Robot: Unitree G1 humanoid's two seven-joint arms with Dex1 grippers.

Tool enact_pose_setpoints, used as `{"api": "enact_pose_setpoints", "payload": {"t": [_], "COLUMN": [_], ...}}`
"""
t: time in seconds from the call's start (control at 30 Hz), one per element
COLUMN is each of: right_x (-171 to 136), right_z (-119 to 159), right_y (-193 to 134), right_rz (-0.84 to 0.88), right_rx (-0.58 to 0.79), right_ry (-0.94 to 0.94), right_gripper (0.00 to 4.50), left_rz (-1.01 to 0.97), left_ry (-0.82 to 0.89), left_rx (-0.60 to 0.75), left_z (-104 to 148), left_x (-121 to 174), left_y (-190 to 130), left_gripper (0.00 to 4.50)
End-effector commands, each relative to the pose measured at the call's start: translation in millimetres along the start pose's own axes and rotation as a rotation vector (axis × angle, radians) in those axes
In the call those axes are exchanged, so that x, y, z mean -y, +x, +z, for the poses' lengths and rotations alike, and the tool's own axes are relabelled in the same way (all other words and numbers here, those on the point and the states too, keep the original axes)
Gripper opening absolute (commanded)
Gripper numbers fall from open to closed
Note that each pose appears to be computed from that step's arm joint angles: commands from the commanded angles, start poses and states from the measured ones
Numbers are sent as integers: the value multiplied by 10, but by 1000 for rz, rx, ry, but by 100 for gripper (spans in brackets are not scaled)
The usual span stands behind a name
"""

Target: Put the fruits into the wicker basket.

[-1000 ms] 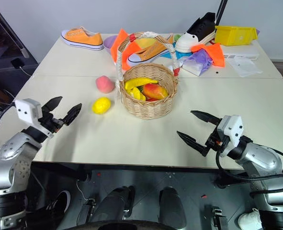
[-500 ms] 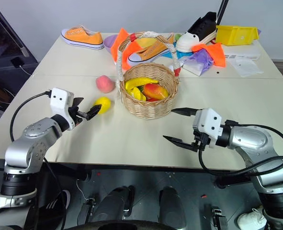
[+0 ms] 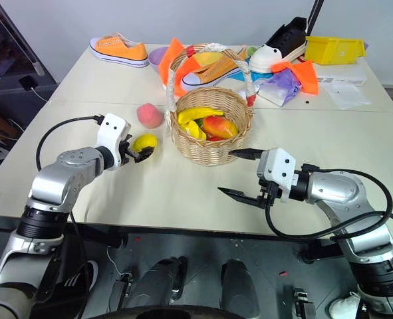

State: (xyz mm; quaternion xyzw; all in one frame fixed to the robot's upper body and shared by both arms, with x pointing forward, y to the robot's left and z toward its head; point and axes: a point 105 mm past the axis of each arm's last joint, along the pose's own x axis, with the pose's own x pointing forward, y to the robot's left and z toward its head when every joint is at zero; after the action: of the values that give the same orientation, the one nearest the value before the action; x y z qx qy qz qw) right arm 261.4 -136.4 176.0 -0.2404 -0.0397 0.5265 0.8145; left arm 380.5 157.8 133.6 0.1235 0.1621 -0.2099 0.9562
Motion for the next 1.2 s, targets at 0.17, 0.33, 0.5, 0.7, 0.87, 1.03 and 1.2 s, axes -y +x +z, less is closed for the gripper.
{"api": "enact_pose_setpoints", "payload": {"t": [0.17, 0.33, 0.5, 0.7, 0.87, 1.03, 1.2], "right_x": [17, 54, 72, 113, 157, 191, 205], "right_z": [137, 167, 156, 157, 138, 124, 127], "right_y": [20, 27, 30, 38, 24, 32, 42], "right_rz": [-22, -36, -44, -68, -106, -130, -153], "right_rx": [37, 43, 37, 48, 52, 55, 60], "right_ry": [-44, -57, -64, -63, -57, -53, -60], "right_gripper": [435, 450, 450, 450, 450, 450, 450], "left_rz": [-12, -25, -11, -15, -126, -313, -331], "left_ry": [0, -18, 22, -1, 3, -128, -110], "left_rx": [9, 26, 6, 118, 267, 392, 502], "left_z": [1, 27, -1, 216, 555, 946, 1371], "left_x": [15, 62, 29, -36, 117, 492, 818], "left_y": [143, 196, 162, -85, -386, -449, -156], "left_gripper": [450, 367, 215, 215, 215, 215, 215]}}
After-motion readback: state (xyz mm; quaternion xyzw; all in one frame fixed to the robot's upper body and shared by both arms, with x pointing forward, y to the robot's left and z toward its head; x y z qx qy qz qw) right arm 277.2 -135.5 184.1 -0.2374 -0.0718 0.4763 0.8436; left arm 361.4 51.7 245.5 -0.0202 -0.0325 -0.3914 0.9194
